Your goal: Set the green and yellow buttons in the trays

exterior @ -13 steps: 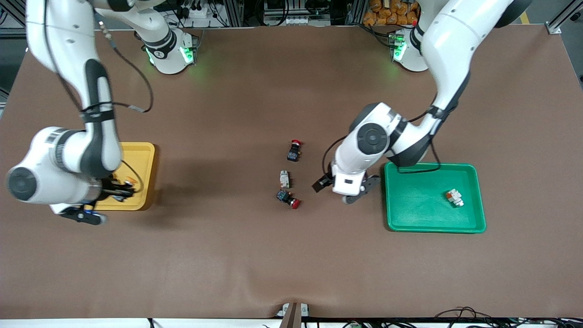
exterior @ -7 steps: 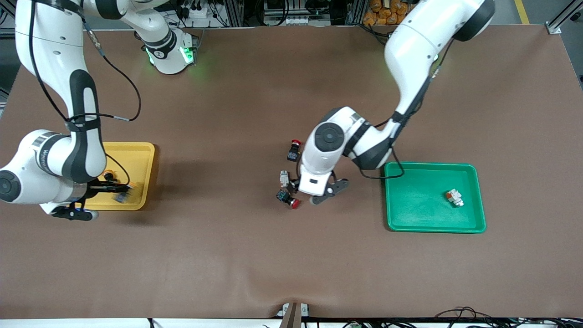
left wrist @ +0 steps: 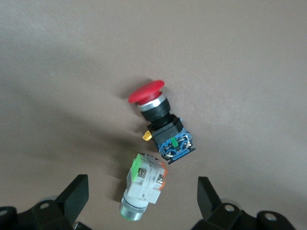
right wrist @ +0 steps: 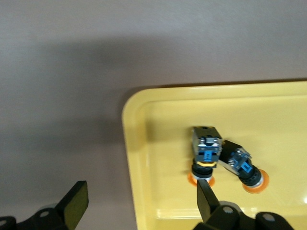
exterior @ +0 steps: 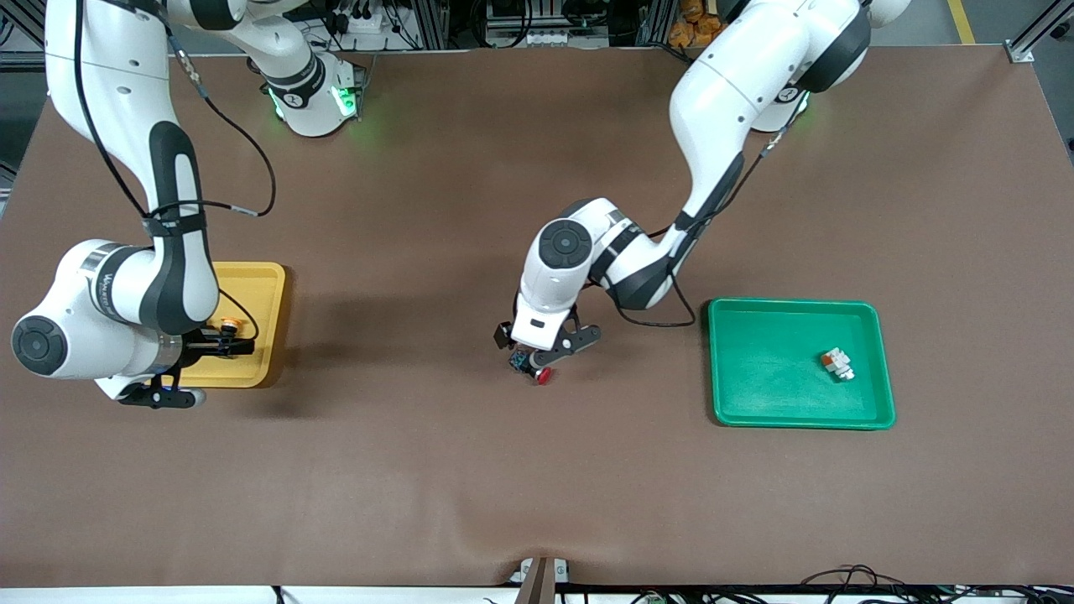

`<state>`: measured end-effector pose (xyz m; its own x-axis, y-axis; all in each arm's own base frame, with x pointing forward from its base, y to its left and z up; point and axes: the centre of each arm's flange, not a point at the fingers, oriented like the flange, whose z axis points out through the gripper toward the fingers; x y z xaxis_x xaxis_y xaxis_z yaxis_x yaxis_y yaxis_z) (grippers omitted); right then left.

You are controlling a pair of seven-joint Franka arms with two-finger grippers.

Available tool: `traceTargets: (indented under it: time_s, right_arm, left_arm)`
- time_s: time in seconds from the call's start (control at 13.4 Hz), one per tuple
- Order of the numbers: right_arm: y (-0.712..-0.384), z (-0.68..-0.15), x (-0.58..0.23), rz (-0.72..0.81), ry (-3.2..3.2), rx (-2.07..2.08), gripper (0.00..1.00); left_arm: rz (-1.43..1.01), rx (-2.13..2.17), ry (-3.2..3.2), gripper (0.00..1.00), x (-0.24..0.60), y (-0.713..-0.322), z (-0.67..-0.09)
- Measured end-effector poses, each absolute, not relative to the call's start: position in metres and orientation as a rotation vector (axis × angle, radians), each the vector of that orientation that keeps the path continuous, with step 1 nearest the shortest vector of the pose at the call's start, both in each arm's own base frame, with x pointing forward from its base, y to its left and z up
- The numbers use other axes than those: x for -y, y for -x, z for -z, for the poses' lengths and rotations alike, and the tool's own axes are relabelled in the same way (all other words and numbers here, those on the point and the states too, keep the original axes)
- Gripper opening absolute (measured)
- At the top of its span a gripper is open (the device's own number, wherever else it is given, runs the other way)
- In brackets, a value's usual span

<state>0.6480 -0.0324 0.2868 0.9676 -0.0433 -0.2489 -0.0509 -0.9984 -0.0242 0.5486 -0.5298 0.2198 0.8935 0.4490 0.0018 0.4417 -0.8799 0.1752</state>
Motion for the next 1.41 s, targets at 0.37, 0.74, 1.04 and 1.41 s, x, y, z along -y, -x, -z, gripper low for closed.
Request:
traceTargets:
  time_s: [0.37,0.74,1.04,1.41]
  right_arm:
    - [-0.638,-0.316,0.023,-0.348,3.057,-0.052,1.0]
    - [-0.599,-0.317,0.038,-0.309,3.012,-0.089,1.0]
    - [-0.589,-0.348,0.037,-0.271,2.975,-0.078,1.0]
    - [-0.591,-0.397,0.039,-0.285,2.94,-0.058,1.0]
  left_arm:
    - [-0.092,-0.605,-2.935,0.94,0.537,-0.54,-0.194]
    - [-0.091,-0.576,-2.933,0.57,0.542,-0.534,-0.183]
    - [-0.088,-0.568,-2.937,0.34,0.545,-0.531,-0.18]
    - [-0.128,-0.597,-2.969,0.34,0.529,-0.556,-0.237]
